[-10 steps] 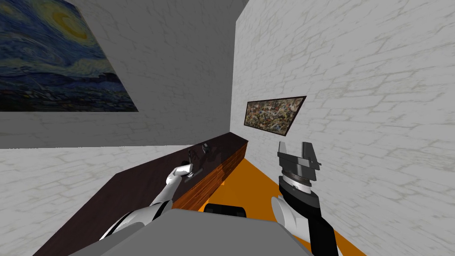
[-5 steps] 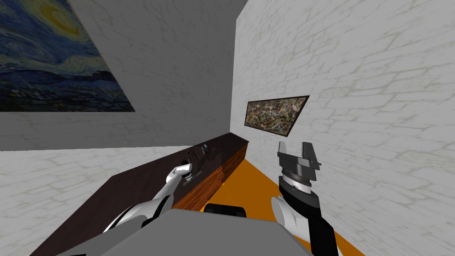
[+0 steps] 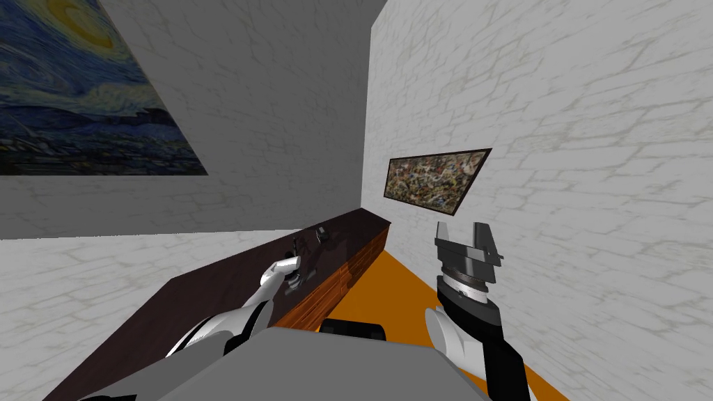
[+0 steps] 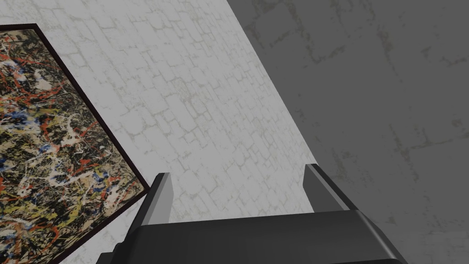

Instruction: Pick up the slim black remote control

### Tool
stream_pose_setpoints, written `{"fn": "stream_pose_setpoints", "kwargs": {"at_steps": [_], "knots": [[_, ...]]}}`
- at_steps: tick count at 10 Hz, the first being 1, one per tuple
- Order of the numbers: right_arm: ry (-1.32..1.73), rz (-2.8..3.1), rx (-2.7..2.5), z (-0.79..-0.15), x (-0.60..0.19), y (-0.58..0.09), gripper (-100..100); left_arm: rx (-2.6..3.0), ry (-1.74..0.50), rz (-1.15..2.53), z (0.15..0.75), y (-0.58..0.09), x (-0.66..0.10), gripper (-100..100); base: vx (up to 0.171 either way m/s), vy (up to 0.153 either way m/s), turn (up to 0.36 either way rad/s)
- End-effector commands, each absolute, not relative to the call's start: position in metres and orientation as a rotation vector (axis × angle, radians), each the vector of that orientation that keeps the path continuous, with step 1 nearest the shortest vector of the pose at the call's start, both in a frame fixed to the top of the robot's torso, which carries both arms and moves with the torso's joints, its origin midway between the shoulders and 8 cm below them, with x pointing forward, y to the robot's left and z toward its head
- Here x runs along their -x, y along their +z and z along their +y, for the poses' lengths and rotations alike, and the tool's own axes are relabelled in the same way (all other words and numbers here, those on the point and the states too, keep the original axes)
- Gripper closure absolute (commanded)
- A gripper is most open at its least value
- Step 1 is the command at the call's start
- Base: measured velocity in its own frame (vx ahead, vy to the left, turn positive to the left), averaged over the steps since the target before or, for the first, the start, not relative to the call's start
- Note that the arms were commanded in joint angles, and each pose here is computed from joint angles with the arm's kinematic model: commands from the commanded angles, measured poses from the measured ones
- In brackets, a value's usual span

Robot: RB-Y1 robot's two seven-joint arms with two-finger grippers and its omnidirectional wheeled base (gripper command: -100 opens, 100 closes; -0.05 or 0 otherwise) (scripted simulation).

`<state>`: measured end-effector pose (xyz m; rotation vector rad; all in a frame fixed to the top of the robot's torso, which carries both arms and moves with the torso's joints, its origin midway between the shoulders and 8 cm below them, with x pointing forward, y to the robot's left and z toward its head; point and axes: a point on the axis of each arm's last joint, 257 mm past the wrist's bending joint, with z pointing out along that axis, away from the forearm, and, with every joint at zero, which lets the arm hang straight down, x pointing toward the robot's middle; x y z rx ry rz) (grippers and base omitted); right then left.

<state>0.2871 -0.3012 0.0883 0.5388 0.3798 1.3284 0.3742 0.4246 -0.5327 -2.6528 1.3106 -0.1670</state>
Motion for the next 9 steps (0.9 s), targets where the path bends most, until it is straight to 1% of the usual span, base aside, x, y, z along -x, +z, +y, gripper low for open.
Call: {"fn": "stream_pose_setpoints", "kwargs": {"at_steps": [1, 4, 6, 7, 8, 9], "knots": [[1.328, 0.38, -0.539, -0.301, -0.287, 0.088, 0, 2.68, -0.14, 1.309, 0.425, -0.535, -0.368, -100, 0.048, 0.006, 0.005], [1.328, 0.38, -0.539, -0.301, -0.287, 0.088, 0, 2.755, -0.059, 1.303, 0.421, -0.539, -0.349, -100, 0.048, 0.0, 0.013], [1.328, 0.38, -0.539, -0.301, -0.287, 0.088, 0, 2.757, -0.058, 1.302, 0.422, -0.539, -0.348, -100, 0.025, 0.002, 0.006], [1.328, 0.38, -0.539, -0.301, -0.287, 0.088, 0, 2.76, -0.054, 1.302, 0.421, -0.539, -0.347, 0, 0.0, 0.0, 0.0], [1.329, 0.38, -0.539, -0.301, -0.287, 0.088, 0, 2.756, -0.056, 1.307, 0.417, -0.549, -0.341, -100, 0.032, 0.018, 0.029], [1.328, 0.38, -0.539, -0.301, -0.287, 0.088, 0, 2.755, -0.057, 1.31, 0.415, -0.554, -0.338, -100, 0.059, 0.028, 0.023]]}}
